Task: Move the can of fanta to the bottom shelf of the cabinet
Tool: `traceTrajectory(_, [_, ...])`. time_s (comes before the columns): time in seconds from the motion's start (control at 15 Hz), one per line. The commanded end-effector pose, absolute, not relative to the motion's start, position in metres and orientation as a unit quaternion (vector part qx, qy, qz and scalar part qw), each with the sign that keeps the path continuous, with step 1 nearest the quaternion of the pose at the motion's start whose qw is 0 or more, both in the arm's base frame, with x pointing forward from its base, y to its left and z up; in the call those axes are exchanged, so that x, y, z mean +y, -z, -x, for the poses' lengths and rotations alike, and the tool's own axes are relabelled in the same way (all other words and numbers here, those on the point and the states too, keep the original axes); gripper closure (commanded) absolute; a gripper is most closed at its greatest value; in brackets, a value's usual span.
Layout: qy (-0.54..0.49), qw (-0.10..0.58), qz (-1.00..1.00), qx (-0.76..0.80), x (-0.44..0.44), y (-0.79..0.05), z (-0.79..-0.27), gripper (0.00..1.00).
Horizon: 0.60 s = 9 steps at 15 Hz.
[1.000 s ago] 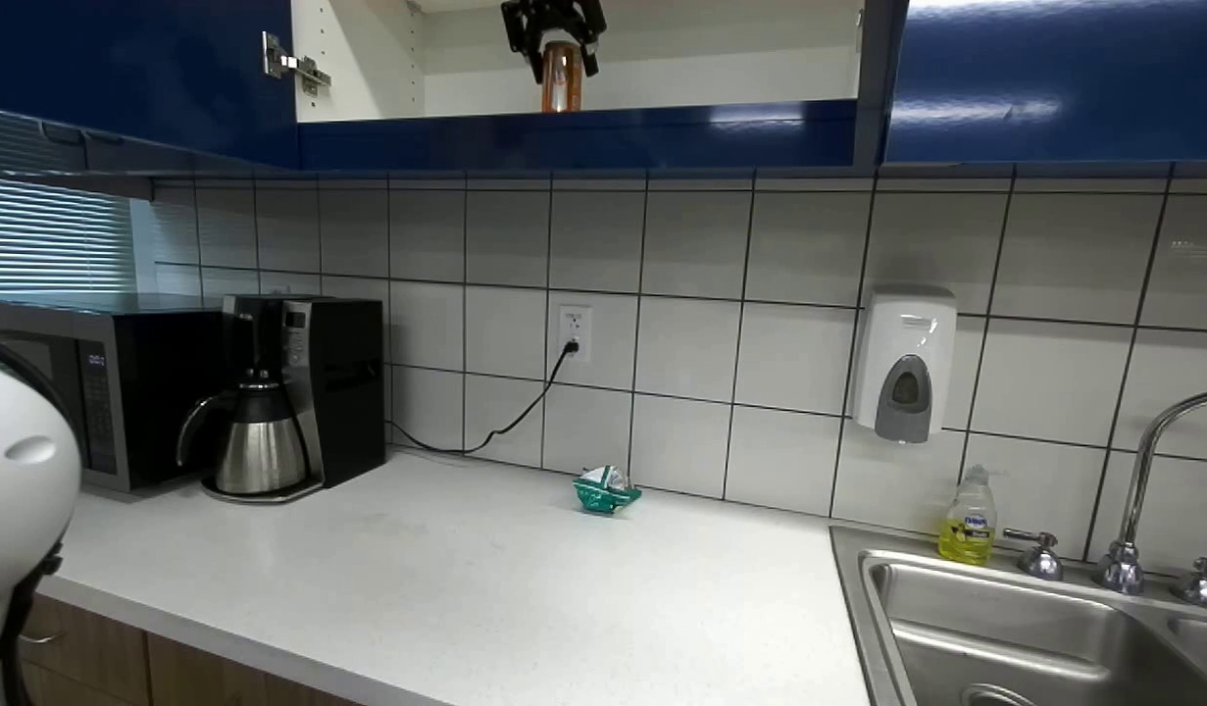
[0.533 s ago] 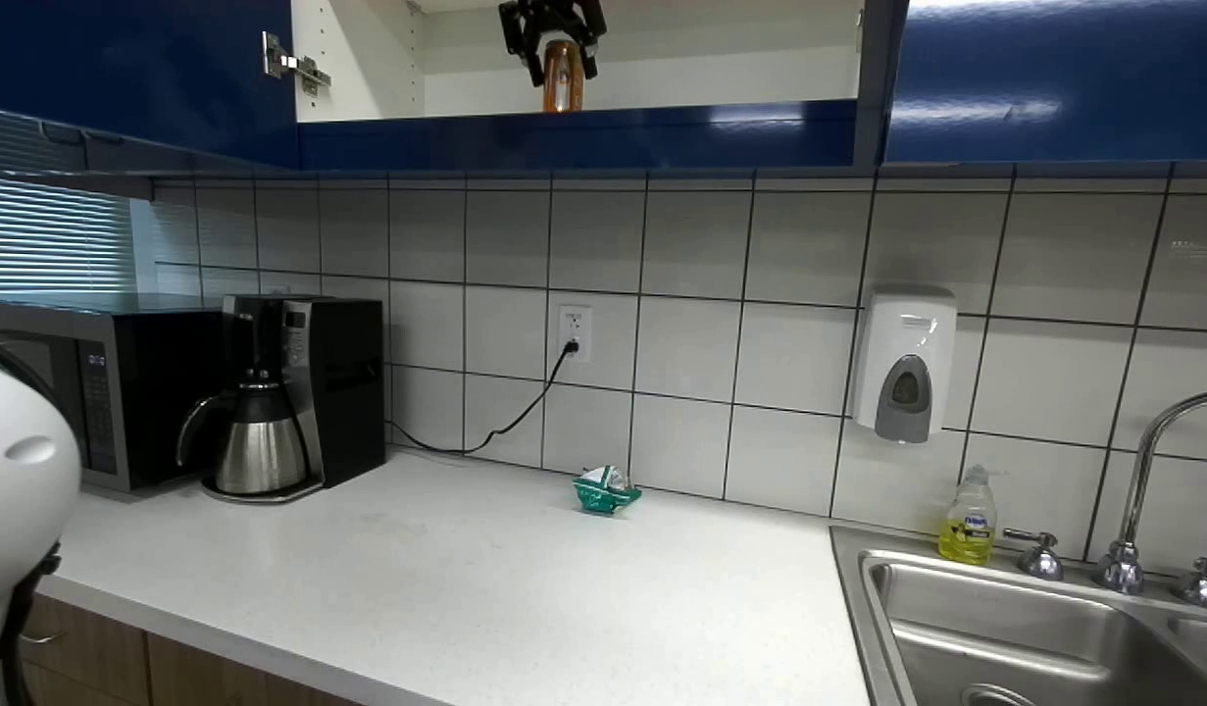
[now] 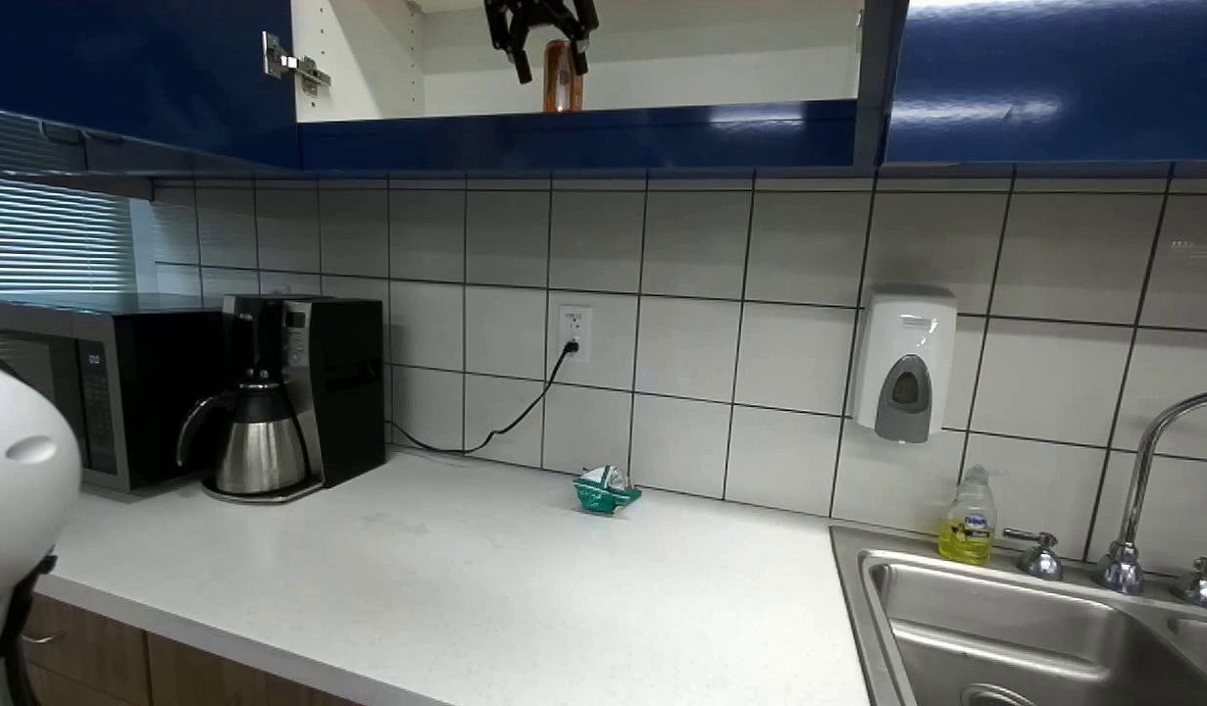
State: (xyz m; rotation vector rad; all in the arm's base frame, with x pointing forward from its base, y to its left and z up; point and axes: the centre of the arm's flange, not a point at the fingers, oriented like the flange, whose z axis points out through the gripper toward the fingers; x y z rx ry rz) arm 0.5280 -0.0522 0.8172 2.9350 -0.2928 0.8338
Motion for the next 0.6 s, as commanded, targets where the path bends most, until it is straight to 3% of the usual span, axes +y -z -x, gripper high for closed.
traceTrajectory(0.0, [-0.282,0.024,-0.957,-0.070,-0.050,-0.789,-0.479,0.00])
traceTrajectory(0.53, [-0.256,0.000,-0.965,-0.063,-0.049,-0.716,-0.426,0.00])
